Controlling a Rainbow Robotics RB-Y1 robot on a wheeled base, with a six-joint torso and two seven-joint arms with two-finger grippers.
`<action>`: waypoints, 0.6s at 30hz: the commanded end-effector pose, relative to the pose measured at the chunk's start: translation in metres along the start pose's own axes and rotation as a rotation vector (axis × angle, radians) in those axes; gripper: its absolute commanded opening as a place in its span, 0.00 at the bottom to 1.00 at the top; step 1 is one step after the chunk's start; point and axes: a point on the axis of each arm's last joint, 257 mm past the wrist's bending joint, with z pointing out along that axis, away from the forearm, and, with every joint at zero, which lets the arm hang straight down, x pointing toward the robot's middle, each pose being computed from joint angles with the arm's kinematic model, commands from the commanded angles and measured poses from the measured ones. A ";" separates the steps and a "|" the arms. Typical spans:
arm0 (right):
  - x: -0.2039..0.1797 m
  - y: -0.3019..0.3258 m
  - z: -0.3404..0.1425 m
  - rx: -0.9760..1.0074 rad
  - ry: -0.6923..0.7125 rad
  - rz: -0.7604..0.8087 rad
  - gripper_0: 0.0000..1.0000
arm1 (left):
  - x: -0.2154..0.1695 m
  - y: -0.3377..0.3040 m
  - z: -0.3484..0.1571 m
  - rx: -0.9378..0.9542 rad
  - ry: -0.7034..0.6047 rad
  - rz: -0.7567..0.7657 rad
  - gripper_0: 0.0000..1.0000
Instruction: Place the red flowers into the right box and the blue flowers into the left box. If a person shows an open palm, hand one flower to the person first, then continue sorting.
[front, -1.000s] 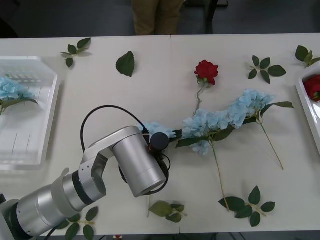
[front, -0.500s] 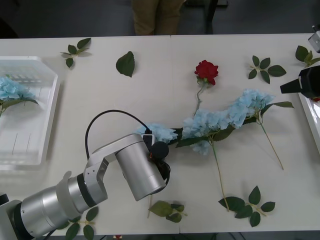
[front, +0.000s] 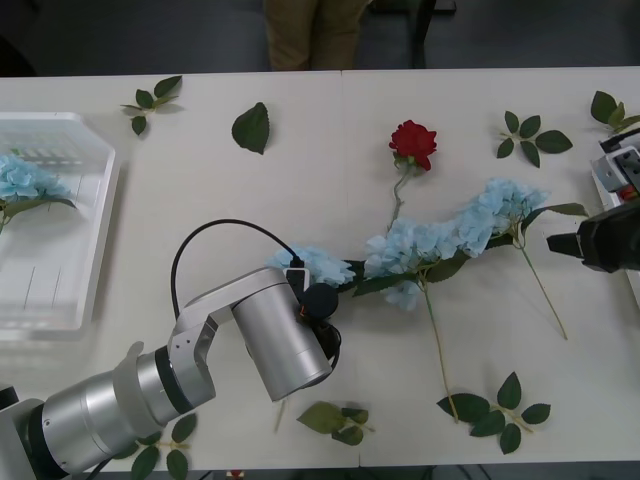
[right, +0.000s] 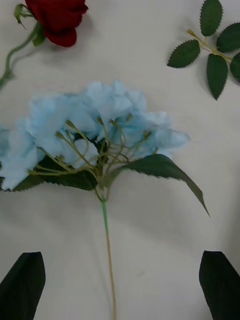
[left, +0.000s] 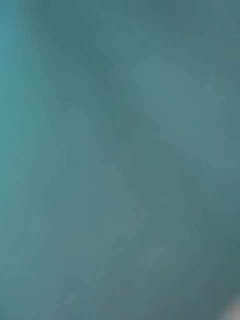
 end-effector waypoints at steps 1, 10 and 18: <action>0.027 -0.018 -0.004 0.062 0.017 -0.099 0.90 | -0.002 -0.019 -0.004 0.026 -0.018 0.035 0.00; 0.046 -0.009 0.041 0.075 -0.017 -0.126 0.90 | -0.032 0.025 -0.023 -0.004 -0.055 0.059 0.00; 0.037 0.013 0.075 0.057 -0.044 -0.160 0.90 | -0.074 0.113 -0.069 -0.065 -0.039 0.058 0.00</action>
